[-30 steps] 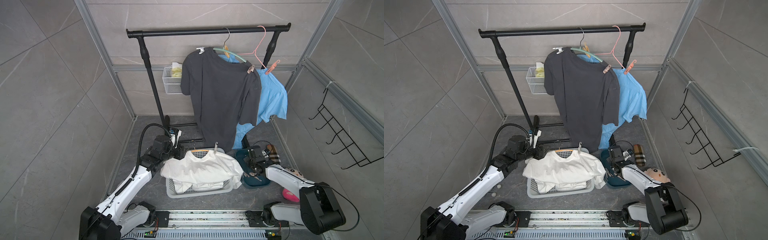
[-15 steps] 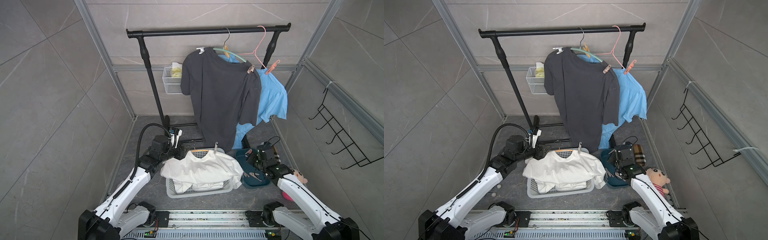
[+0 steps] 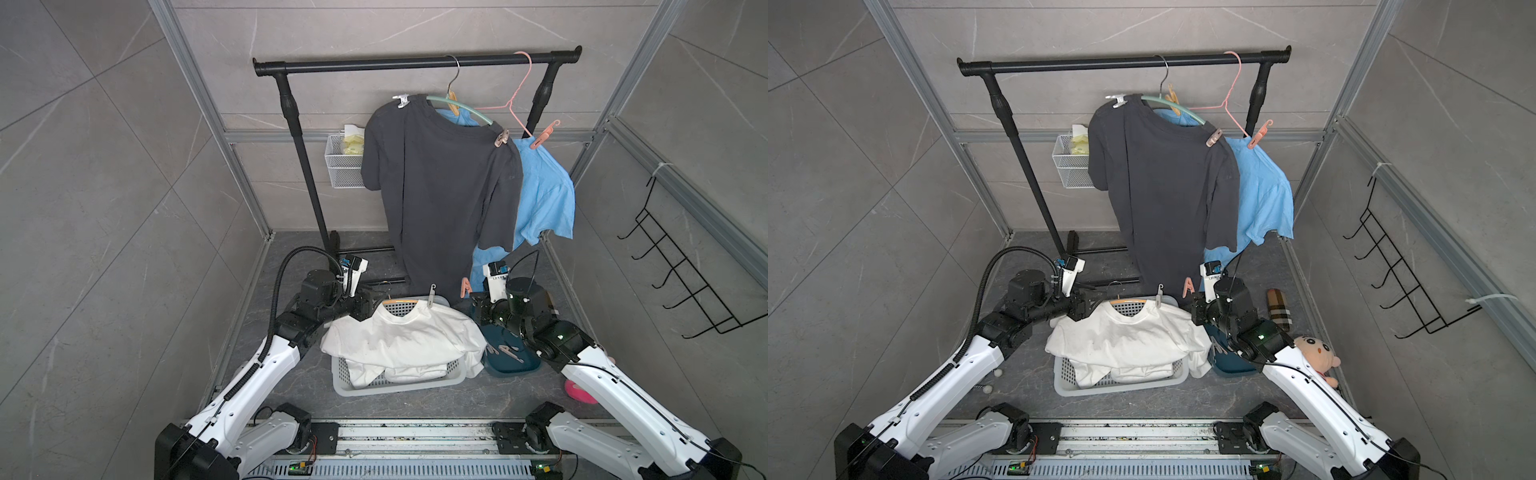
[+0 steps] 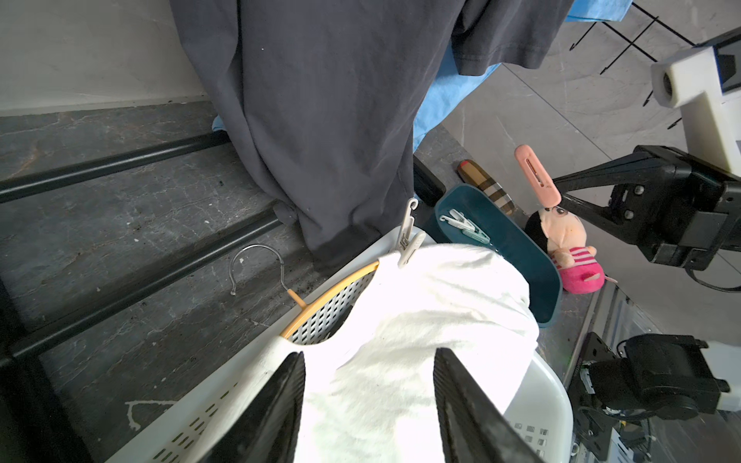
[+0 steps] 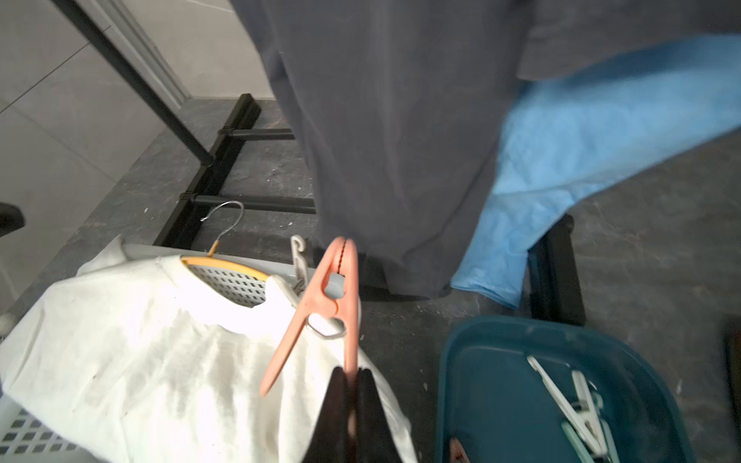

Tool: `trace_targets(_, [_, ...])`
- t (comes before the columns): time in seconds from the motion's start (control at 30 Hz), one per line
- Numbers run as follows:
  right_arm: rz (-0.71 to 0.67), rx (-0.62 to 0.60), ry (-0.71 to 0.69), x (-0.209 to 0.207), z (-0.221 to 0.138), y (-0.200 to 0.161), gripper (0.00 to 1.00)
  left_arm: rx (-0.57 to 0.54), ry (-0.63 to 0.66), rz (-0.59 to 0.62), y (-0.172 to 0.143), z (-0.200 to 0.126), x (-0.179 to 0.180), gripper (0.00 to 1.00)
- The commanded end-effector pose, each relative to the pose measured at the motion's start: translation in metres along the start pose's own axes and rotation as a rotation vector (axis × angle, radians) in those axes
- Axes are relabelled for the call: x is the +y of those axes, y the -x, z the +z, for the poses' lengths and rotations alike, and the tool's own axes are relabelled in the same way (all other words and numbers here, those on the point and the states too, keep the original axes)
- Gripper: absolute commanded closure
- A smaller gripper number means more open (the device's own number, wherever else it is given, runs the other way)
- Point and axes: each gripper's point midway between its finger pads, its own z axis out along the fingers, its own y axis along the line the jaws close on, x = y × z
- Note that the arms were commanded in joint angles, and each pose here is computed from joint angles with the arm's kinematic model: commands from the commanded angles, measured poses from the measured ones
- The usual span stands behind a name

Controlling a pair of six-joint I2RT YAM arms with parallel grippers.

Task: Use clothespins to secure the t-shirt on both sides of the hanger
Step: Pick up the clothespin from the storage box, then open the clothespin.

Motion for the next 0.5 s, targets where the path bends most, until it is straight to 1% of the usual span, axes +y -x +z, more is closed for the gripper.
trace_targets(0.0, [-0.228, -0.085, 0.066, 0.023, -0.003, 0.025, 1.0, -0.059, -0.085, 0.071, 0.018, -0.007, -0.019, 0.46])
trace_targets(0.13, [-0.426, -0.125, 0.176, 0.055, -0.002, 0.033, 1.0, -0.047, -0.115, 0.084, 0.014, -0.006, -0.022, 0.46])
trace_targets(0.23, [-0.643, -0.134, 0.357, 0.092, -0.004, 0.018, 1.0, -0.041, -0.132, 0.09, 0.014, -0.005, -0.025, 0.45])
trace_targets(0.27, [-0.734, -0.15, 0.399, 0.101, -0.006, 0.012, 1.0, -0.043, -0.138, 0.095, 0.014, -0.005, -0.026, 0.46])
trace_targets(0.37, [-0.913, -0.215, 0.454, 0.116, -0.01, 0.004, 1.0, -0.055, -0.137, 0.124, 0.014, -0.008, -0.027, 0.46])
trace_targets(0.47, [-1.031, -0.24, 0.457, 0.119, -0.01, 0.003, 1.0, -0.071, -0.149, 0.14, 0.012, -0.01, -0.029, 0.46])
